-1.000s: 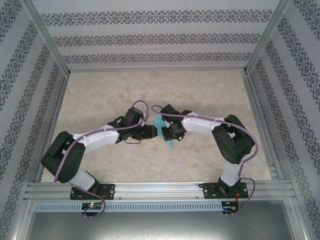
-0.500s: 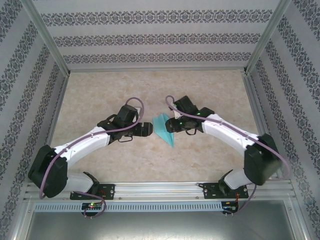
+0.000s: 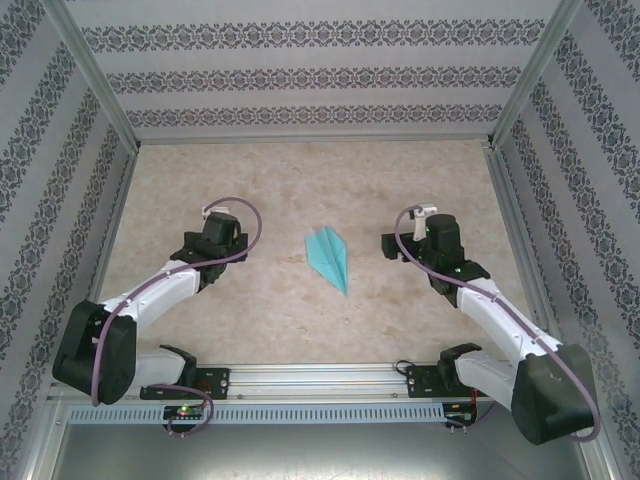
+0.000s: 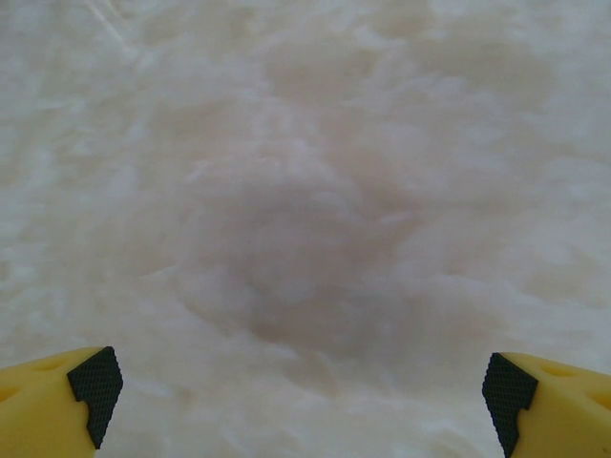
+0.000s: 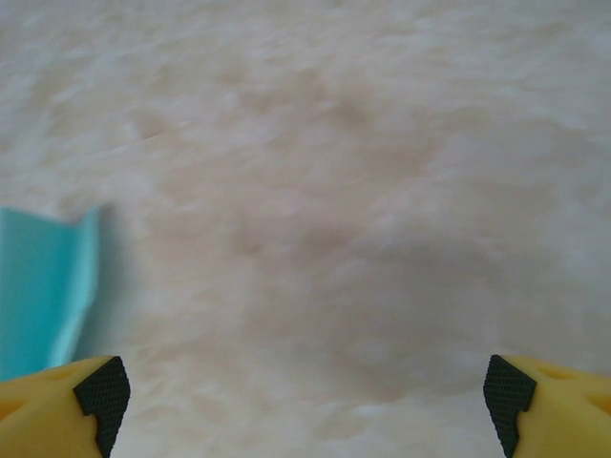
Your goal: Fold a paper plane with a square sheet of paper (pick it up from the middle)
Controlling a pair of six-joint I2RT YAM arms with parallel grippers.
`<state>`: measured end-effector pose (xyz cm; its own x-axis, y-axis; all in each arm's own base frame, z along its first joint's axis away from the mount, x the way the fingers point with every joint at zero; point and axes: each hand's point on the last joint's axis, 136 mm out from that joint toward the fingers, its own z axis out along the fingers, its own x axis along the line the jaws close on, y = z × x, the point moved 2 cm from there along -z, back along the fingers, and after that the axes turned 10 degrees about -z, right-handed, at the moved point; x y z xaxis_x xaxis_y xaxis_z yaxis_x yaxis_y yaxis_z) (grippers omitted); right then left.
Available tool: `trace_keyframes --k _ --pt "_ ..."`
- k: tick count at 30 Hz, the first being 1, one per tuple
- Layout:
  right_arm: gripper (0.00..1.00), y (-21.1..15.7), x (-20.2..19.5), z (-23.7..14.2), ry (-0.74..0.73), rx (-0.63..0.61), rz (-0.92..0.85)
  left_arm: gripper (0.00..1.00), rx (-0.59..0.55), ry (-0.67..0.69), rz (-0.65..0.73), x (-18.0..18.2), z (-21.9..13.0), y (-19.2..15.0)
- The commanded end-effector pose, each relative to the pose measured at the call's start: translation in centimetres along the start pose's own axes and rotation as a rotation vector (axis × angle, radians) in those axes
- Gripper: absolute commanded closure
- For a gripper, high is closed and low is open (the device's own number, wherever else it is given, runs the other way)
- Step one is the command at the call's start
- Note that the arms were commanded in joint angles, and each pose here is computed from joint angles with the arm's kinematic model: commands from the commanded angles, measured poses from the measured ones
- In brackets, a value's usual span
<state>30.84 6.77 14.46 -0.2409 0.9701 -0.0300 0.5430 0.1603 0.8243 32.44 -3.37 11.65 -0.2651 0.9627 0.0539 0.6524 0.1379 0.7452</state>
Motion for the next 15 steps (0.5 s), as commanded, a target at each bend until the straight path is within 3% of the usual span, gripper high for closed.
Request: trace_keyframes --k 1,8,15 --pt "0.03 1.6 -3.6 -0.5 -0.148 -0.137 0.012 0.0 -0.154 0.032 -0.025 2.0 -0.2 3.3" --pt "0.03 1.1 -7.4 0.7 -0.28 -0.219 0.004 0.0 -0.167 -0.039 -0.04 2.6 4.1 2.9" --pt "0.03 0.6 -8.8 2.8 -0.263 -0.252 0.033 0.0 -0.175 -0.091 -0.055 2.5 6.7 3.6"
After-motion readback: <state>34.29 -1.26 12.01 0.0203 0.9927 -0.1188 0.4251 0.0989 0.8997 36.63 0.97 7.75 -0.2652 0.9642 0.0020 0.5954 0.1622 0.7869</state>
